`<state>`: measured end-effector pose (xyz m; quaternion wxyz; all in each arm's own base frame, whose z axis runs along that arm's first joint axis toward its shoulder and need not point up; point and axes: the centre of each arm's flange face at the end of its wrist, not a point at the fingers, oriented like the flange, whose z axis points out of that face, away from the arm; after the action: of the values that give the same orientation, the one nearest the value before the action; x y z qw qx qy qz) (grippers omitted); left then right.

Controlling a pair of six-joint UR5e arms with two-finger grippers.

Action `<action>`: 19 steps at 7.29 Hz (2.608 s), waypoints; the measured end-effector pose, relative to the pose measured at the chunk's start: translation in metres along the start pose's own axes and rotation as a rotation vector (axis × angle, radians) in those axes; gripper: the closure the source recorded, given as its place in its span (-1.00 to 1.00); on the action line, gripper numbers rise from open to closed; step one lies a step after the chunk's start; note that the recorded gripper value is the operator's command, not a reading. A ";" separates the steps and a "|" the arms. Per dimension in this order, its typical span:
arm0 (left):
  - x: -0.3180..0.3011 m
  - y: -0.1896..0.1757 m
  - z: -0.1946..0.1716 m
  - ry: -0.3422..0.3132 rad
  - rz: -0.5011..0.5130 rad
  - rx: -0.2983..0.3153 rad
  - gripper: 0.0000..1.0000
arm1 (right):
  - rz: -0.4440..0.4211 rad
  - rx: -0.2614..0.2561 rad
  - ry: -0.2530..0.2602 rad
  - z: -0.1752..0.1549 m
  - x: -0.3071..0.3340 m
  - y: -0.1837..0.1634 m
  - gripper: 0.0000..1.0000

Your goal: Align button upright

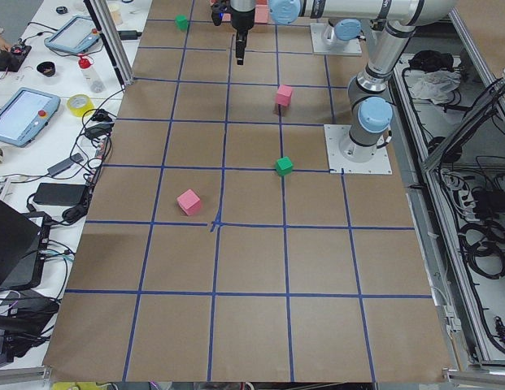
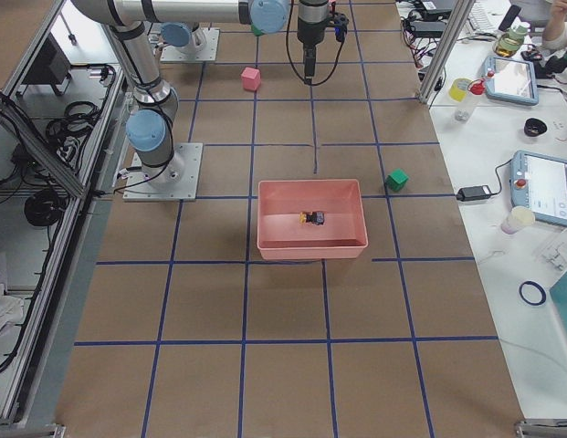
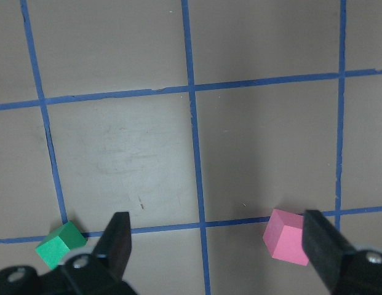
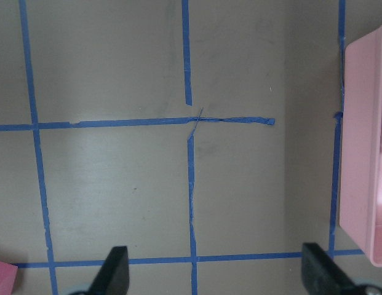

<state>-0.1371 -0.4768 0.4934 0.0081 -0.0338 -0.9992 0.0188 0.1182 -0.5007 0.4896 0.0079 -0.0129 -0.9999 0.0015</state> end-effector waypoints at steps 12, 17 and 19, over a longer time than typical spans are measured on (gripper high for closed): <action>0.000 0.000 0.000 0.001 -0.001 -0.001 -1.00 | -0.001 -0.008 0.014 0.007 0.003 -0.002 -1.00; 0.000 0.000 0.001 0.000 -0.001 -0.004 -1.00 | -0.050 0.053 0.017 0.025 0.153 -0.041 -1.00; 0.000 0.000 0.001 -0.001 -0.001 -0.004 -1.00 | -0.088 0.039 0.018 0.053 0.221 -0.047 -1.00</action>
<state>-0.1371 -0.4764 0.4924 0.0077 -0.0334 -0.9993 0.0166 -0.1043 -0.5425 0.4406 0.0171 0.0314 -0.9991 0.0207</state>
